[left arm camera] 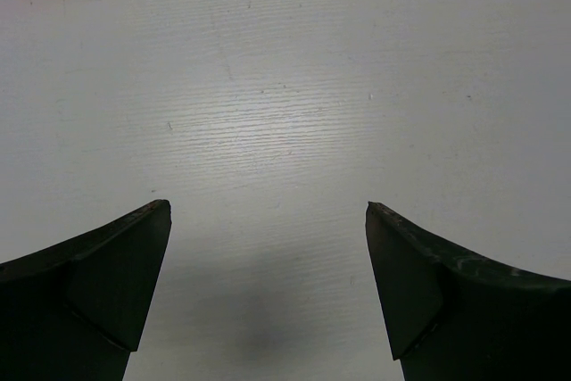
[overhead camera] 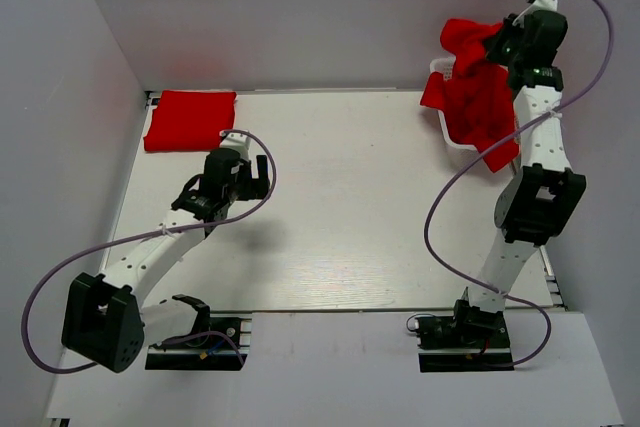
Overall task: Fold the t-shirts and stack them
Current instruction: Grab crumpled tshirt from bin with the right arm, then move the tshirt to the center of the board
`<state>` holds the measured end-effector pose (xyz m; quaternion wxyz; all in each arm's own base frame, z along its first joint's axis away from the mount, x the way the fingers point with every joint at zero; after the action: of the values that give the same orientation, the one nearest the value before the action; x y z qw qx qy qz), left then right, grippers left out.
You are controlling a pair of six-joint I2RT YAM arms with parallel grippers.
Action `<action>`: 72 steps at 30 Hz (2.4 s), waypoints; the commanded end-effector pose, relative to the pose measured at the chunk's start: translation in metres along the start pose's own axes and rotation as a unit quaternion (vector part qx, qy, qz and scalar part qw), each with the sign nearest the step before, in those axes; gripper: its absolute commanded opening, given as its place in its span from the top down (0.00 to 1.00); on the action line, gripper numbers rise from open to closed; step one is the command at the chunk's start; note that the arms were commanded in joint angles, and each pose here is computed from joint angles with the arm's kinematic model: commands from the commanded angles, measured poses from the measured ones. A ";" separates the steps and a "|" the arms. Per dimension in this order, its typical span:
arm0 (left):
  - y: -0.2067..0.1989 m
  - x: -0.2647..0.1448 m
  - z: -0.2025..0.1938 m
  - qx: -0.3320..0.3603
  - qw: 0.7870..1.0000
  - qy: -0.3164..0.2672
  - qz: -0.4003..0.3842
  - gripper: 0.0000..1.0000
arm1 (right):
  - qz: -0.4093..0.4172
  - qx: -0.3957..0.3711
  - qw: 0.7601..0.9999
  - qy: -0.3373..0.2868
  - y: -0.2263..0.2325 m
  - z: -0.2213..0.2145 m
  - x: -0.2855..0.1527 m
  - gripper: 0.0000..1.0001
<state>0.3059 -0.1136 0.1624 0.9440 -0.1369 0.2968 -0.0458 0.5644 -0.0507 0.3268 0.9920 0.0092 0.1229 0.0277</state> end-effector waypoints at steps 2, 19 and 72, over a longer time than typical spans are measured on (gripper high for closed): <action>-0.006 -0.011 0.011 -0.015 0.999 -0.020 -0.021 0.00 | 0.008 -0.043 0.989 -0.139 0.007 0.101 -0.043 1.00; -0.010 -0.030 0.010 -0.051 0.997 -0.035 -0.047 0.00 | 0.254 -0.066 0.902 -0.344 0.101 0.235 -0.172 1.00; -0.003 -0.057 -0.012 -0.155 0.987 0.036 0.001 0.00 | 0.383 -0.088 0.918 0.047 0.290 -0.170 -0.179 0.10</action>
<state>0.2462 -0.0954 0.1852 0.8994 -0.2803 0.3318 0.0494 0.3358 0.2400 0.1594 0.8701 -0.0076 0.2316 0.4351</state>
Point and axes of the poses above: each gripper's point midway between its finger pads, its own x axis out along the fingers, its own y axis along the line the jaws close on, z = x × y, the point moved 3 cm from there along -x, back along the fingers, and after that the axes turned 13 degrees about -x, right-handed, at the moved point
